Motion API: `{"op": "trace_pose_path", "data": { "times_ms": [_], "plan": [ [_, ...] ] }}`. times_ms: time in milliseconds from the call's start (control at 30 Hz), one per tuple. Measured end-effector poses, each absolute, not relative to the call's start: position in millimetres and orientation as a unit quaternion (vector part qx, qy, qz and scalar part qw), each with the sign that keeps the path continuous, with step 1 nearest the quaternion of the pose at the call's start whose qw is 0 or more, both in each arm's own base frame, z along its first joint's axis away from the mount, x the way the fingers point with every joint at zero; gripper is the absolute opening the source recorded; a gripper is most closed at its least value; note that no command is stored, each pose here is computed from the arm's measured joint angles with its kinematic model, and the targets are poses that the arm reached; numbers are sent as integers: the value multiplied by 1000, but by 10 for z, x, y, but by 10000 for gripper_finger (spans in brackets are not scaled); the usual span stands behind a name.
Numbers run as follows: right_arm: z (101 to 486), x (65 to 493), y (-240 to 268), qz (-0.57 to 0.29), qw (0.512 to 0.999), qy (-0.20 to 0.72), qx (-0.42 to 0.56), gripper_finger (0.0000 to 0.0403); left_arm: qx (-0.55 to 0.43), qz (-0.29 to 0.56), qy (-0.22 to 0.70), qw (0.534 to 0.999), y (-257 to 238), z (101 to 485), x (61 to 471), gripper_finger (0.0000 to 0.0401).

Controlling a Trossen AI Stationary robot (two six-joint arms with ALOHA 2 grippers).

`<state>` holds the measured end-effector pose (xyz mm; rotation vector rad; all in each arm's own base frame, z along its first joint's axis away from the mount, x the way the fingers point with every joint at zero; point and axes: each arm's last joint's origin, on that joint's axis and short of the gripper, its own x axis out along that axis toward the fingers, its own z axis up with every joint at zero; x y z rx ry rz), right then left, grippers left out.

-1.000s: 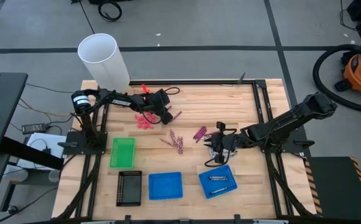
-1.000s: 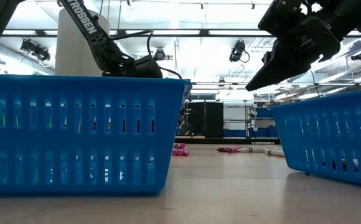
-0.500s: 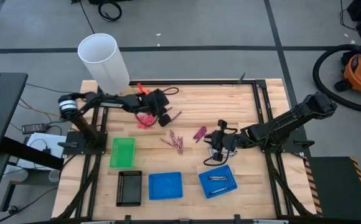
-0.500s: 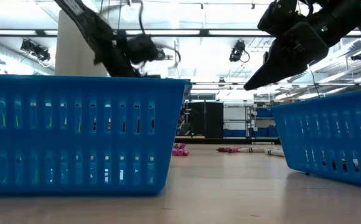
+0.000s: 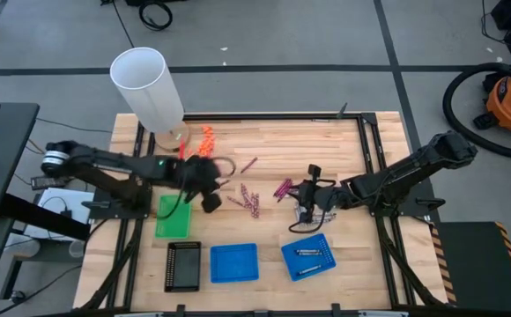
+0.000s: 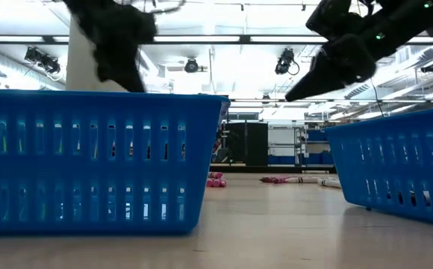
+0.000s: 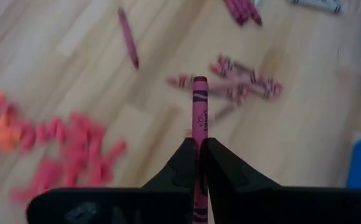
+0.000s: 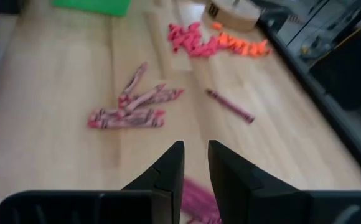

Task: Sort crayons
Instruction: Put the red crayon into the green basket

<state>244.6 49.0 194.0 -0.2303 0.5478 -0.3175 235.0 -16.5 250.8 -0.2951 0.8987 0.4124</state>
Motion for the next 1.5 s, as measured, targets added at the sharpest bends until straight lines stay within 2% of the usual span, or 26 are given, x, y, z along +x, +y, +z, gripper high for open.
{"op": "trace_pose_path", "data": {
  "times_ms": [267,567,867,1100,1267,1500],
  "plan": [
    [2031,2550,266,-141,954,234,-128,83,-175,272,454,830,-730,2476,1910,24],
    [2101,2614,83,-101,968,198,-113,83,-224,328,451,799,-1044,2323,1521,25],
    [2118,2626,57,-80,973,188,-104,83,-258,384,455,761,-1023,1841,1258,25],
    [2119,2626,57,-80,974,187,-103,83,-304,364,468,745,-982,1479,1213,25],
    [2118,2626,57,-80,974,188,-103,83,-316,363,465,743,-966,1400,1193,28],
    [2118,2626,57,-80,974,188,-103,83,-320,362,464,743,-972,1404,1200,77]
  ]
}}
